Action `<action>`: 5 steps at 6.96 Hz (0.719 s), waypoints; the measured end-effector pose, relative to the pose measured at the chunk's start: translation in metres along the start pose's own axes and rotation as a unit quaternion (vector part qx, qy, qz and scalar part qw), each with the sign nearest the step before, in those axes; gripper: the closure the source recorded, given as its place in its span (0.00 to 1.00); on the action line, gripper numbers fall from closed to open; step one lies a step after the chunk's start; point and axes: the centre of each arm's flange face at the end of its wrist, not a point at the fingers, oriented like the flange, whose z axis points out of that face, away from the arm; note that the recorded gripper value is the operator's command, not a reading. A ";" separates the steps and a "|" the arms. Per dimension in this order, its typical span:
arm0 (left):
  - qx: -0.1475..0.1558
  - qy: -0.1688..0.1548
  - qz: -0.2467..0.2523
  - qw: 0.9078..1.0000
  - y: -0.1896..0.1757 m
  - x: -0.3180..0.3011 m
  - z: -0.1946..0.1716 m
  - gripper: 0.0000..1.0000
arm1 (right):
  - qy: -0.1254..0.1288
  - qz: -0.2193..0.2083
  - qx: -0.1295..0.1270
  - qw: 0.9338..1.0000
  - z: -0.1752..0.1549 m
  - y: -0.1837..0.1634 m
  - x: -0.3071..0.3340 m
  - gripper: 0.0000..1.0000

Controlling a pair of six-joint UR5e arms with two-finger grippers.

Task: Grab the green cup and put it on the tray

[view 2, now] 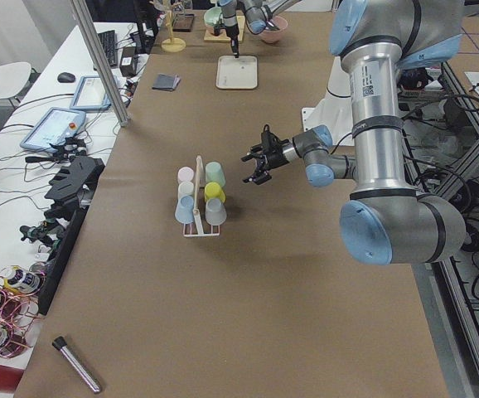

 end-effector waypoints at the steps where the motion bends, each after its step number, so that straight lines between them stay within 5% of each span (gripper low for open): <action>1: 0.006 0.002 0.025 1.000 0.004 -0.001 -0.006 0.02 | 0.000 0.000 0.000 1.000 0.000 0.000 0.000 0.77; 3: 0.018 0.001 0.136 0.991 0.015 -0.005 -0.017 0.02 | 0.000 0.000 0.000 1.000 0.000 0.000 0.000 0.77; 4: 0.023 -0.001 0.200 0.979 0.020 -0.006 -0.020 0.02 | 0.001 0.001 -0.001 1.000 0.001 0.000 0.002 0.77; 5: 0.034 -0.006 0.288 0.957 0.022 -0.007 -0.021 0.02 | 0.002 0.002 -0.002 1.000 0.002 0.000 0.003 0.81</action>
